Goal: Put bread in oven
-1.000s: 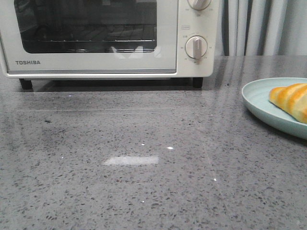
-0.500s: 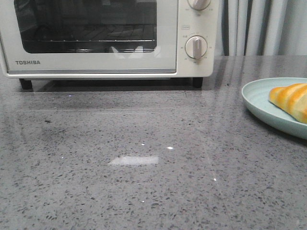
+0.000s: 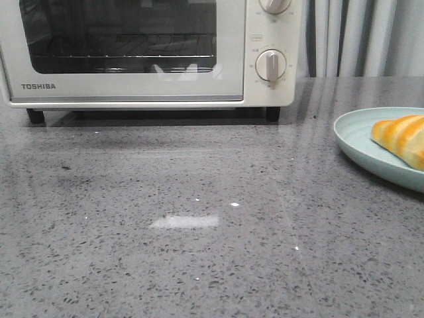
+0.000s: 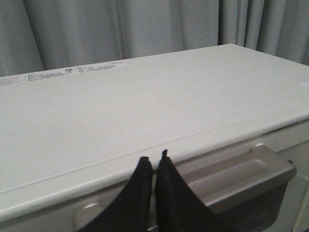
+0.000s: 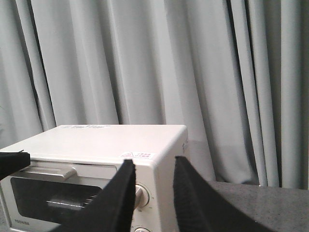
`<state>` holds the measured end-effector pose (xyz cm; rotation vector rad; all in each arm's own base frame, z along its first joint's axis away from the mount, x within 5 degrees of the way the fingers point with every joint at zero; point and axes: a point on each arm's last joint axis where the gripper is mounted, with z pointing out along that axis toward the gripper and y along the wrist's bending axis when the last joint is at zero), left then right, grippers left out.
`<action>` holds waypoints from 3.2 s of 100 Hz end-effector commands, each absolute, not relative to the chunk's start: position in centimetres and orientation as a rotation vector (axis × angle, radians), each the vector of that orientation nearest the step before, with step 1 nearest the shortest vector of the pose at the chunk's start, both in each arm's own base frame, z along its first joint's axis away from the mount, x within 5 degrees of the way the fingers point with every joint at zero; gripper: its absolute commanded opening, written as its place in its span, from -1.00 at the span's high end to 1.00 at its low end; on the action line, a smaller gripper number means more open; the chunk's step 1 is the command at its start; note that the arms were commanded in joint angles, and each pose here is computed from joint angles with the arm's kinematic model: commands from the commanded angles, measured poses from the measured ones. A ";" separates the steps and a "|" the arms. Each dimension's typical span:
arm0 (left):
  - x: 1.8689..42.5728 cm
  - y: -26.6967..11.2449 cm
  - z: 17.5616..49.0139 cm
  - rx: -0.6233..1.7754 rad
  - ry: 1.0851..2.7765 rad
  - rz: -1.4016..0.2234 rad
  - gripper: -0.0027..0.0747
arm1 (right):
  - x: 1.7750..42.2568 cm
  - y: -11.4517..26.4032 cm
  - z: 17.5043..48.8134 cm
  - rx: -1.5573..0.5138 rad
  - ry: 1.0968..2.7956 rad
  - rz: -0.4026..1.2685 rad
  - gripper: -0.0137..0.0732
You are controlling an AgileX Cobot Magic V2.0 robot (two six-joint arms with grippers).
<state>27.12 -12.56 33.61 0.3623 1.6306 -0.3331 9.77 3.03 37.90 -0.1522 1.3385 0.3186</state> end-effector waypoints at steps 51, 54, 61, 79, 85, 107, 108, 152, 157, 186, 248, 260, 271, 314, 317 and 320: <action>26.9 -12.4 33.9 0.401 1.702 -0.300 0.98 | 9.5 3.1 39.8 -0.154 1.226 0.330 0.28; 26.9 -12.3 33.7 0.403 1.715 -0.298 0.98 | 9.5 3.1 39.8 -0.154 1.226 0.330 0.28; 26.7 -12.3 33.1 0.410 1.748 -0.292 0.98 | 9.5 3.1 39.8 -0.154 1.226 0.330 0.28; 25.9 -12.3 32.1 0.429 1.773 -0.298 0.98 | 9.5 3.1 39.8 -0.154 1.226 0.330 0.28; 25.3 -12.5 31.8 0.444 1.767 -0.311 0.98 | 9.5 3.1 39.8 -0.154 1.226 0.330 0.28; 22.4 -12.4 31.0 0.485 1.760 -0.344 0.98 | 9.5 3.1 39.8 -0.154 1.226 0.330 0.28; 22.2 -12.4 30.9 0.488 1.764 -0.344 0.98 | 9.5 3.1 39.8 -0.154 1.226 0.330 0.28; 12.0 -8.8 26.6 0.464 1.743 -0.534 0.98 | 9.5 3.1 39.7 -0.155 1.229 0.330 0.28; 10.7 -8.5 27.5 0.476 1.667 -0.578 0.98 | 9.5 3.1 39.7 -0.155 1.236 0.329 0.28; 6.8 -5.9 33.6 0.466 1.362 -0.632 0.98 | 9.6 3.4 39.2 -0.200 1.289 0.329 0.28; 6.0 -5.2 37.5 0.468 1.296 -0.614 0.98 | 14.3 4.7 34.9 -0.305 1.663 0.185 -0.22; 6.0 -5.2 37.5 0.466 1.290 -0.616 0.98 | 15.2 5.0 34.2 -0.334 1.710 0.155 -0.35; 6.0 -5.2 37.6 0.463 1.281 -0.617 0.98 | 16.0 5.2 33.5 -0.385 1.737 0.104 -0.59; 6.0 -5.2 37.6 0.470 1.273 -0.606 0.98 | 18.4 4.4 30.4 -0.416 1.968 -0.052 -0.66; 6.0 -5.2 37.6 0.469 1.272 -0.607 0.98 | 18.5 4.4 30.1 -0.406 1.994 -0.046 -0.66; 6.0 -5.2 37.6 0.469 1.272 -0.607 0.98 | 18.5 4.4 29.9 -0.391 2.018 -0.035 -0.66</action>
